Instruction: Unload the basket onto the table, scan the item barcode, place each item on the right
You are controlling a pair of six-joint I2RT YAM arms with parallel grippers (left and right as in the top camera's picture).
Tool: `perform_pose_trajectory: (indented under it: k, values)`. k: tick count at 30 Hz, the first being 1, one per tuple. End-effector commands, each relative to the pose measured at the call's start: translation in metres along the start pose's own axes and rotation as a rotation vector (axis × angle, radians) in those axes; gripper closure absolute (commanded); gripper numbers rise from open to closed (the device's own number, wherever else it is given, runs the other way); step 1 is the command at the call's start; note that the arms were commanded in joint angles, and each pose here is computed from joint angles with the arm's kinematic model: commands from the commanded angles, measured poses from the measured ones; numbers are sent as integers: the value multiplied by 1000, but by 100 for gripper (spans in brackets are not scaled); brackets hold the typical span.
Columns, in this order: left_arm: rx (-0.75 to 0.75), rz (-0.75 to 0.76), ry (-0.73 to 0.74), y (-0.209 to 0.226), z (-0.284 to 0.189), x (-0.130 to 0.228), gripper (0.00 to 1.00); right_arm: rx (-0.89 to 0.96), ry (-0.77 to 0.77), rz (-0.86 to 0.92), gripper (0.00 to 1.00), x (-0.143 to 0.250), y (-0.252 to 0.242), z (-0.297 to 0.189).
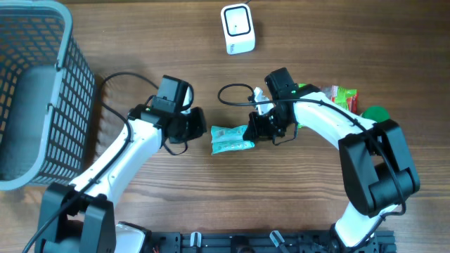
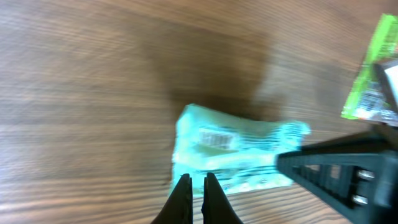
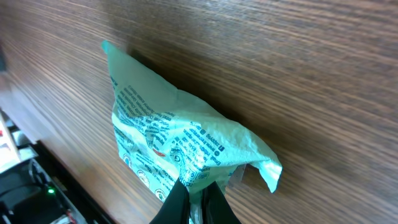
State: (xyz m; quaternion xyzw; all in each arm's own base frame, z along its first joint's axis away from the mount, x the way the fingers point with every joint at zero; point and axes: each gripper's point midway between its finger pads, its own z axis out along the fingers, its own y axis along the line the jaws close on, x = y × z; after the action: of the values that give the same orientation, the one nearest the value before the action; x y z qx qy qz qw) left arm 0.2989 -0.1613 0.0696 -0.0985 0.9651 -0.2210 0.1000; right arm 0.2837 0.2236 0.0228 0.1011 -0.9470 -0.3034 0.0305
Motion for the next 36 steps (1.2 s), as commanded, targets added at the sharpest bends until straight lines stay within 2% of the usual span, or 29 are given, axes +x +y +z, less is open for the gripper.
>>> perform_pose_trajectory:
  k: [1, 7, 12, 20, 23, 26, 29, 30, 31, 32, 33, 36]
  values:
    - [46, 66, 7, -25, 5, 7, 96, 13, -23, -77, 96, -1, 2, -7]
    - [34, 88, 49, -37, 38, 21, 96, 14, -19, -73, 96, 0, 2, -7]
    - [-52, 74, 47, -15, 71, 15, 96, 53, -22, -70, 96, 0, -5, -7]
    - [-76, 77, 64, -10, 80, 20, 96, 80, -19, -64, 96, 1, -10, -7]
    - [-113, 66, 17, -4, 68, 8, 96, 131, -13, -55, 96, 3, -19, -8]
    - [-142, 54, -79, -9, 29, -17, 96, 141, -11, -54, 96, 4, -21, -9]
    - [-97, 64, -175, -25, -6, -33, 96, 139, -19, -58, 95, 1, -20, -9]
    - [-84, 67, -191, -29, -13, -34, 96, 139, -25, -62, 91, 0, -20, -9]
    - [-80, 69, -197, -30, -18, -34, 96, 139, -32, -66, 72, -2, -20, -9]
    - [-86, 68, -189, -29, -18, -32, 96, 151, -37, -68, 64, -3, -22, -9]
    - [-94, 67, -180, -26, -17, -30, 96, 173, -42, -67, 58, -4, -26, -10]
    - [-115, 68, -148, -21, -11, -22, 96, 190, -50, -68, 53, -7, -27, -12]
